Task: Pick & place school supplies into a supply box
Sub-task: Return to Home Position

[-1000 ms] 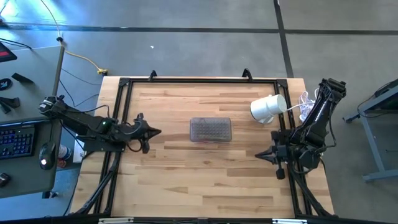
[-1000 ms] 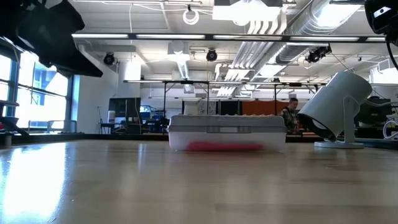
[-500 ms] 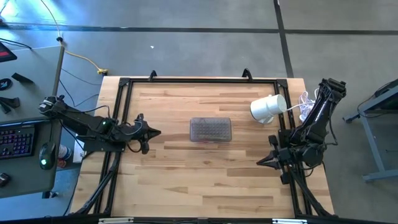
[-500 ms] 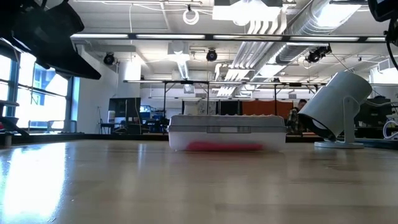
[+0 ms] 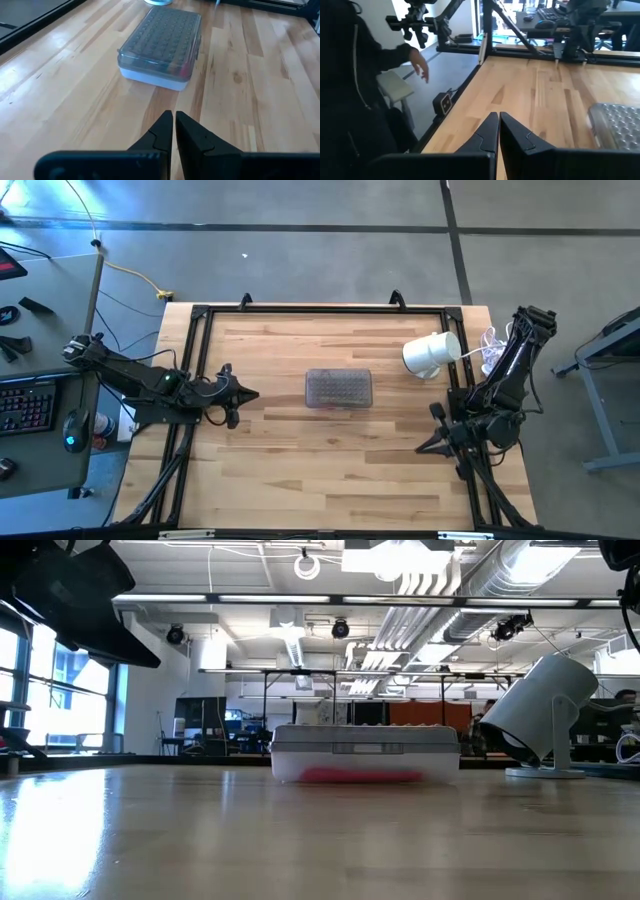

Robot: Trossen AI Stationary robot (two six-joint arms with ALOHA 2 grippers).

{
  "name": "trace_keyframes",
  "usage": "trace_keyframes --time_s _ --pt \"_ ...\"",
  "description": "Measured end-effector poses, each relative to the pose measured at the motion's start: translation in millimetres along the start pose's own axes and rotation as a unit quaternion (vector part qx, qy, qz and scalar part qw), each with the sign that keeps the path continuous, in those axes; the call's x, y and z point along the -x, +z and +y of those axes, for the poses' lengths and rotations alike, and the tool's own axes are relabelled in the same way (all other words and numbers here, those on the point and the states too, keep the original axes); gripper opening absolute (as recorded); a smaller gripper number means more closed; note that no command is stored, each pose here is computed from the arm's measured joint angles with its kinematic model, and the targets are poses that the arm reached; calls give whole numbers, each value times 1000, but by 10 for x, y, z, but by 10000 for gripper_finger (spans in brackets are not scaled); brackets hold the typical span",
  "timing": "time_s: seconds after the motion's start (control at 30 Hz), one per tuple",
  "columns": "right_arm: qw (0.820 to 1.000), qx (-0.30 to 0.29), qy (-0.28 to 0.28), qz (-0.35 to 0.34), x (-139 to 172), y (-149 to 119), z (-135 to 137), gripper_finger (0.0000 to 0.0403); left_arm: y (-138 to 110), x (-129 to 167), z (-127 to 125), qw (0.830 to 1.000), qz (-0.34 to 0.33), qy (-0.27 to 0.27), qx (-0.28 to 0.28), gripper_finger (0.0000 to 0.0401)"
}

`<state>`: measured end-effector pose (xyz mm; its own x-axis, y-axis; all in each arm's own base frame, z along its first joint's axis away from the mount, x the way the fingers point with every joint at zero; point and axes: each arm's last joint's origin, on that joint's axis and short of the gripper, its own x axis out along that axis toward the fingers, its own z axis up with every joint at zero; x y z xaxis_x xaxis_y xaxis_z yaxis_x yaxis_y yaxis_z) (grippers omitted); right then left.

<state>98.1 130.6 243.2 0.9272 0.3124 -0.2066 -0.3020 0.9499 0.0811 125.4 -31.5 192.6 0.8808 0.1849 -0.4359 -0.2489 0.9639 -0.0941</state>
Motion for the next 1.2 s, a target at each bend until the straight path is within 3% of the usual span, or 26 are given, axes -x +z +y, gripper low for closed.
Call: trace_keyframes --time_s 1.2 --pt "1000 0 15 4 0 -3 9 0 1 0 -1 1000 0 -1 0 57"
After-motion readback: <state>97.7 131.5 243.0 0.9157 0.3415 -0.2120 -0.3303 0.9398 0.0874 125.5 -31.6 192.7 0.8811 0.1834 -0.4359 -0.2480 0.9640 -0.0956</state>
